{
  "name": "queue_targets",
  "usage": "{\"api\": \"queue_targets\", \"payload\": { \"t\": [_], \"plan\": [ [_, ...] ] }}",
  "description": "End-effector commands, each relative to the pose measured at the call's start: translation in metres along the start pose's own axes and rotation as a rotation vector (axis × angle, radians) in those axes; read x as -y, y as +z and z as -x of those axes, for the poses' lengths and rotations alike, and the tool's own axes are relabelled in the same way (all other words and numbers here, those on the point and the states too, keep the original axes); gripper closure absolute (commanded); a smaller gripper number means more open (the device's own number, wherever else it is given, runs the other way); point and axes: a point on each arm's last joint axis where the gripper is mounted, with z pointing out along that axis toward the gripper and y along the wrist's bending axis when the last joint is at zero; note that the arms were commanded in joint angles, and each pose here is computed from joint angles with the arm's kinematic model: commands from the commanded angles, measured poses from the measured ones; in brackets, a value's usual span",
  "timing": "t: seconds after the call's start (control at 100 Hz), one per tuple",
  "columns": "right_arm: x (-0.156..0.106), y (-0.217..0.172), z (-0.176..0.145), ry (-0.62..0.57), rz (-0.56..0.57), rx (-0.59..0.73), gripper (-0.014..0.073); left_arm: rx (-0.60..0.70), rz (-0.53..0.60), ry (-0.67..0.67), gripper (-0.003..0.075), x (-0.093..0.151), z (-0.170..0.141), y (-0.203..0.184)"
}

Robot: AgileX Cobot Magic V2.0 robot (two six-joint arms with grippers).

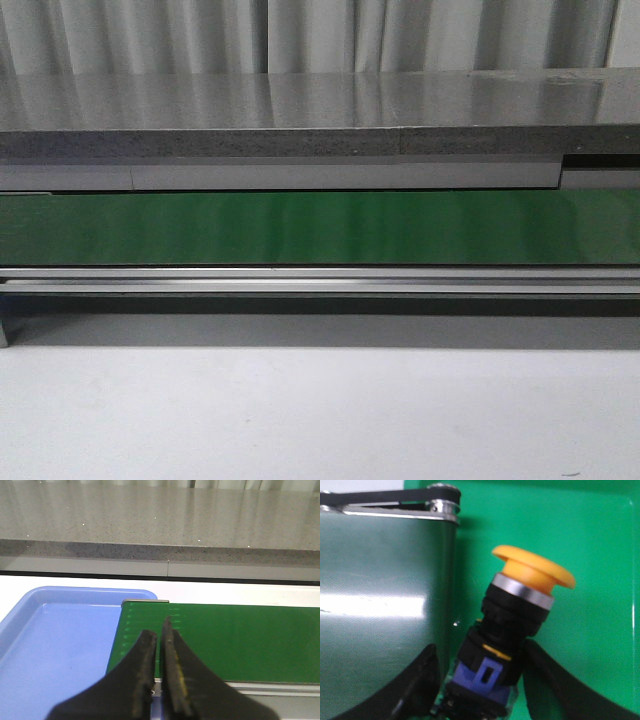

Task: Move button from left to right
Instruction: 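Lift the button with the right gripper and carry it over the green bin, then lower the button into the green bin and open the right gripper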

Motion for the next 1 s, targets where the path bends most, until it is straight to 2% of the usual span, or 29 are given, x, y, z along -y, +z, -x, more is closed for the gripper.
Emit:
{"api": "queue_targets", "payload": {
  "t": [0.0,0.21,0.52,0.76,0.91,0.99],
  "plan": [
    [0.014,-0.005,0.007,-0.007,-0.047,0.057,0.0484,0.104,0.010,-0.006,0.0715,-0.001,0.017,-0.001],
    [0.028,0.022,-0.003,0.032,-0.035,-0.007,0.0484,0.104,0.010,-0.006,0.0715,-0.001,0.017,-0.001],
    [0.032,0.035,-0.001,0.040,-0.054,0.014,0.0480,0.104,0.010,-0.006,0.0715,-0.001,0.017,-0.001],
    [0.030,0.050,-0.005,0.076,-0.011,-0.018,0.0345,0.104,0.010,-0.006,0.0715,-0.001,0.017,-0.001],
    [0.029,0.052,-0.005,0.096,0.000,-0.012,0.0294,0.104,0.010,-0.006,0.0715,-0.001,0.017,-0.001],
    [0.029,0.052,-0.004,0.100,-0.002,-0.005,0.0231,0.104,0.010,-0.006,0.0715,-0.001,0.017,-0.001]
  ]
}}
